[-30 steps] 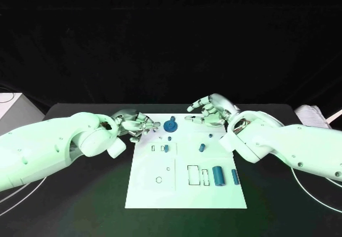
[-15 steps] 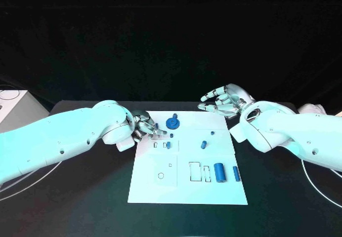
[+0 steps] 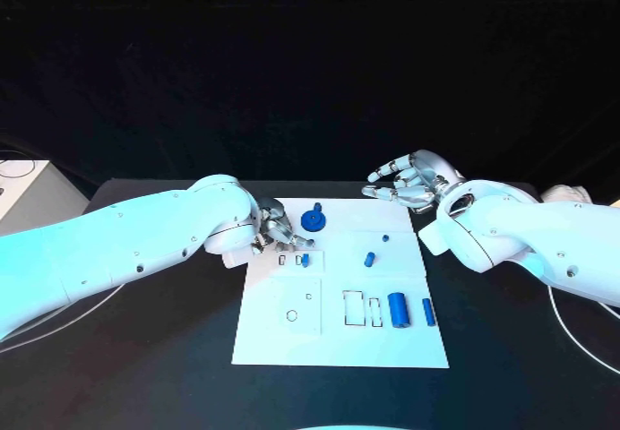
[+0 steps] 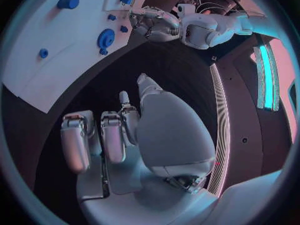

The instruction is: Assemble the parts on the task board

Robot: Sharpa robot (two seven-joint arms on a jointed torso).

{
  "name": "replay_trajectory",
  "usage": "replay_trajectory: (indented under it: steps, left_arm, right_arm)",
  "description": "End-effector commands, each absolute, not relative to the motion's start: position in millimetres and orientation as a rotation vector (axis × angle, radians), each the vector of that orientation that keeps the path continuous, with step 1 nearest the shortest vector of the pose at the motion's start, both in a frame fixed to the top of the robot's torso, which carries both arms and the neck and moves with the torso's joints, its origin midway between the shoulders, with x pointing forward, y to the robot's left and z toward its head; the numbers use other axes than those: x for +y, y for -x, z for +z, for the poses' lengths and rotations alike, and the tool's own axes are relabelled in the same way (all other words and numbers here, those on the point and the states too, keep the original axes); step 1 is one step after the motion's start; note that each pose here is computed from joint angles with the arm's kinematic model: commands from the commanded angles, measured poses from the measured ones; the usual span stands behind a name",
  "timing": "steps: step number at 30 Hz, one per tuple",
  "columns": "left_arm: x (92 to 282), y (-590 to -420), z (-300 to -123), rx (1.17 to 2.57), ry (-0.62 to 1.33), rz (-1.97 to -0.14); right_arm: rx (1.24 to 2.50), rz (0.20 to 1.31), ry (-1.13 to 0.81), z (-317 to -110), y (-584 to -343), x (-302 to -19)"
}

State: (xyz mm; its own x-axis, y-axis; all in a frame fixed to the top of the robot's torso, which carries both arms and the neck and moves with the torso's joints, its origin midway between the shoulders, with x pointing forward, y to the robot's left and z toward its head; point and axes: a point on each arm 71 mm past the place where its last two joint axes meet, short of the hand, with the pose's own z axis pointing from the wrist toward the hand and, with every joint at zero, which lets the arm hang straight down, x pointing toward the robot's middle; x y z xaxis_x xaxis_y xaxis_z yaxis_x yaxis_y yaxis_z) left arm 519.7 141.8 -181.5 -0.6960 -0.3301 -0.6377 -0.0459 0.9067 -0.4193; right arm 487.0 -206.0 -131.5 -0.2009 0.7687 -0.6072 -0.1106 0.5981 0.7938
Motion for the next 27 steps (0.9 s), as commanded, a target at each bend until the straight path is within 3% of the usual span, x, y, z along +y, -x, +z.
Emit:
replay_trajectory:
  steps: [1,27]
  left_arm:
    - [137.2,-517.9,-181.4,2.341,0.203,-0.456]
    - [123.2,-517.9,-188.2,2.401,0.136,-0.447]
  right_arm:
    - [1.588,0.867,-0.548,-131.5,-487.6,-205.0]
    - [1.610,0.855,-0.540,-133.1,-488.3,-202.8]
